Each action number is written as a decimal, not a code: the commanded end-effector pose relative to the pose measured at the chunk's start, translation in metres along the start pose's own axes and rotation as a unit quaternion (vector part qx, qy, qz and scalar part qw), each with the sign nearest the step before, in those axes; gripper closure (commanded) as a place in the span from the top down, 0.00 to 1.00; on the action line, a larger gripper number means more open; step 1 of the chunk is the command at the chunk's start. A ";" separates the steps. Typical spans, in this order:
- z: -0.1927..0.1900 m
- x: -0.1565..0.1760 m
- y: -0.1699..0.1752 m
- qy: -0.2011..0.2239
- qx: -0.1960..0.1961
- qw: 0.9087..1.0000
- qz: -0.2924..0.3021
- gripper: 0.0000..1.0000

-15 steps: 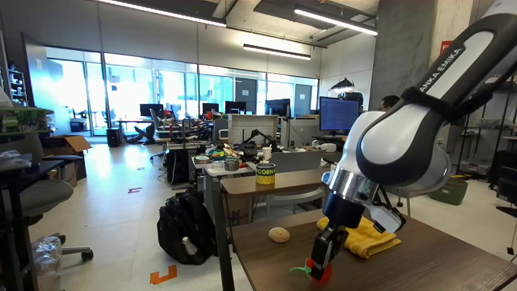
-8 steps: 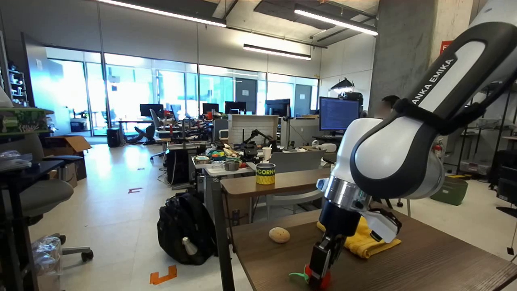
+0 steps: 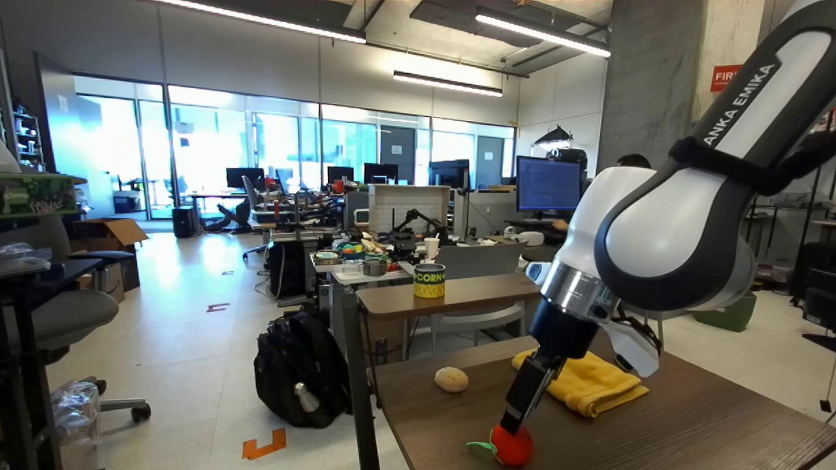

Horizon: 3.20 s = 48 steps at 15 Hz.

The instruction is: Move the potato to the left, wipe the table with the yellow towel, move the red plush toy to the left, wipe the right side of the table with the towel, move the potato and red toy to the right, wipe the left side of the table

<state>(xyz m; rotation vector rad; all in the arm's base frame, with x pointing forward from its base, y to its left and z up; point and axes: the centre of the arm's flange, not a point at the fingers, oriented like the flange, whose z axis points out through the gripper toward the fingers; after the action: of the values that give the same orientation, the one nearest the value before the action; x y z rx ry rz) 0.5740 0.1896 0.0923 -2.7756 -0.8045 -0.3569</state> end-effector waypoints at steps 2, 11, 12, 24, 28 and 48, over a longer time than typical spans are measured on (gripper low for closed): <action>-0.071 0.017 0.043 0.093 -0.080 0.991 0.047 1.00; -0.055 0.058 0.216 0.018 -0.183 0.953 0.239 1.00; -0.043 0.055 0.219 -0.005 -0.178 0.951 0.251 1.00; 0.016 0.007 0.213 -0.081 -0.146 0.953 0.254 1.00; -0.013 -0.039 0.303 -0.062 -0.168 0.926 0.331 1.00; -0.014 -0.147 0.179 -0.172 -0.124 0.969 0.128 1.00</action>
<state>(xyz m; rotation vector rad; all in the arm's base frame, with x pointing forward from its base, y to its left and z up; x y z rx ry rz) 0.6116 -0.0318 0.0268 -3.1714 -0.2829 -0.0051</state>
